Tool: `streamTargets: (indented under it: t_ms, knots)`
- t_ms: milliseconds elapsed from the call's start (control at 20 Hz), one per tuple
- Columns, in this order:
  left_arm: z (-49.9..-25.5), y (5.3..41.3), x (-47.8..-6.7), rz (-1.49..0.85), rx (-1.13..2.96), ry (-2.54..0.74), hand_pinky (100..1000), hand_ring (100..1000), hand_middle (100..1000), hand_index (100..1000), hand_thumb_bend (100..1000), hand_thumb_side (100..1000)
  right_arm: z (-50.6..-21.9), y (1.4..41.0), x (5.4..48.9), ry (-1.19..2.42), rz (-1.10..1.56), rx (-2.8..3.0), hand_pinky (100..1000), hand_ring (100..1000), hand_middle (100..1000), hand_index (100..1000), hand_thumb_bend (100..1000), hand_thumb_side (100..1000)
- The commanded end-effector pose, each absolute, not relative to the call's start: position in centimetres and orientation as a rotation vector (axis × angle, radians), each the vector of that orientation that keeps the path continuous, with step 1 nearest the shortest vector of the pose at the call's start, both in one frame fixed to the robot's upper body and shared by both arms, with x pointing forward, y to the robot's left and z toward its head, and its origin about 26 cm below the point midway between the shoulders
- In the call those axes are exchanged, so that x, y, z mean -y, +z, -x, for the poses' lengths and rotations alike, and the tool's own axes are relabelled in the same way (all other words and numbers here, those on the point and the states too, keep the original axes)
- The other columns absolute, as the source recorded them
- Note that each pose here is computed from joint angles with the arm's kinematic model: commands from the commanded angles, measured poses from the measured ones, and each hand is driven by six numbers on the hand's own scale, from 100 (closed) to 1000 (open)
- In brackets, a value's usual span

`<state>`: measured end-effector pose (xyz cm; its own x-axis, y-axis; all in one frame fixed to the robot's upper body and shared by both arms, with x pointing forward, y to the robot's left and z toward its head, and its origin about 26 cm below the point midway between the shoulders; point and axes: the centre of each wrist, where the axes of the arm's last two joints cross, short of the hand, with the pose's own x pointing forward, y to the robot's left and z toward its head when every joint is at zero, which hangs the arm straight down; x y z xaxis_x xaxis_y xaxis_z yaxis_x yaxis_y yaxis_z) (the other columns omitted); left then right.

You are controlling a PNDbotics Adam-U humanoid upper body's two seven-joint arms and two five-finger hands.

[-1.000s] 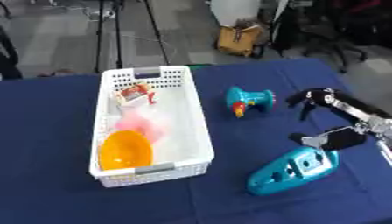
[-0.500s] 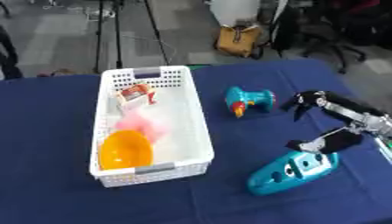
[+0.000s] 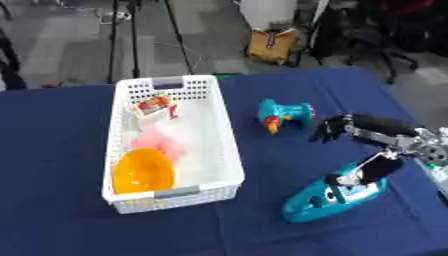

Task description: Pick up objects on the table and place them in the box.

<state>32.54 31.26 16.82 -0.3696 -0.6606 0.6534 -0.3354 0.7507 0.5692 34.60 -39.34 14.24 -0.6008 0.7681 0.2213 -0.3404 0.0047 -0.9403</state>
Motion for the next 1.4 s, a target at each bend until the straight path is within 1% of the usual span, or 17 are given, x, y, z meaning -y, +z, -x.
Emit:
streamTargets:
  t_ms: [50, 400, 450, 500, 600, 650, 700, 1400]
  knots:
    - [-32.5, 17.8, -31.6, -0.78, 2.001, -0.451, 508, 672, 738, 832, 716, 733, -35.0, 14.9, 40.0, 1.775, 0.508, 1.412, 740, 756, 777, 825, 508, 277]
    - [-32.5, 17.8, -31.6, -0.778, 2.003, -0.451, 508, 672, 738, 833, 716, 733, -35.6, 13.6, 39.8, 1.829, 0.485, 1.35, 742, 765, 779, 824, 510, 276]
    - [-32.5, 17.8, -31.6, -0.778, 2.003, -0.451, 508, 672, 739, 833, 714, 734, -35.7, 13.6, 39.8, 1.834, 0.486, 1.345, 749, 787, 782, 818, 533, 226]
    - [-32.5, 17.8, -31.6, -0.777, 2.003, -0.452, 508, 672, 739, 833, 714, 734, -35.8, 13.5, 39.8, 1.85, 0.491, 1.326, 749, 787, 783, 818, 515, 277]
    - [-32.5, 17.8, -31.6, -0.778, 2.002, -0.452, 508, 672, 739, 833, 712, 735, -35.9, 13.1, 39.7, 1.877, 0.498, 1.291, 753, 800, 786, 816, 513, 275]
    - [-32.5, 17.8, -31.6, -0.778, 2.002, -0.451, 508, 672, 739, 833, 716, 738, -36.0, 12.9, 39.7, 1.888, 0.501, 1.276, 751, 798, 784, 816, 551, 260]
    - [-32.5, 17.8, -31.6, -0.777, 2.002, -0.451, 508, 673, 739, 833, 712, 735, -36.1, 12.6, 39.7, 1.894, 0.499, 1.265, 751, 799, 785, 816, 512, 277]
    - [-32.5, 17.9, -31.5, -0.774, 2.008, -0.452, 508, 673, 740, 834, 713, 733, -36.5, 10.2, 38.8, 1.943, 0.465, 1.226, 746, 796, 780, 803, 501, 276]
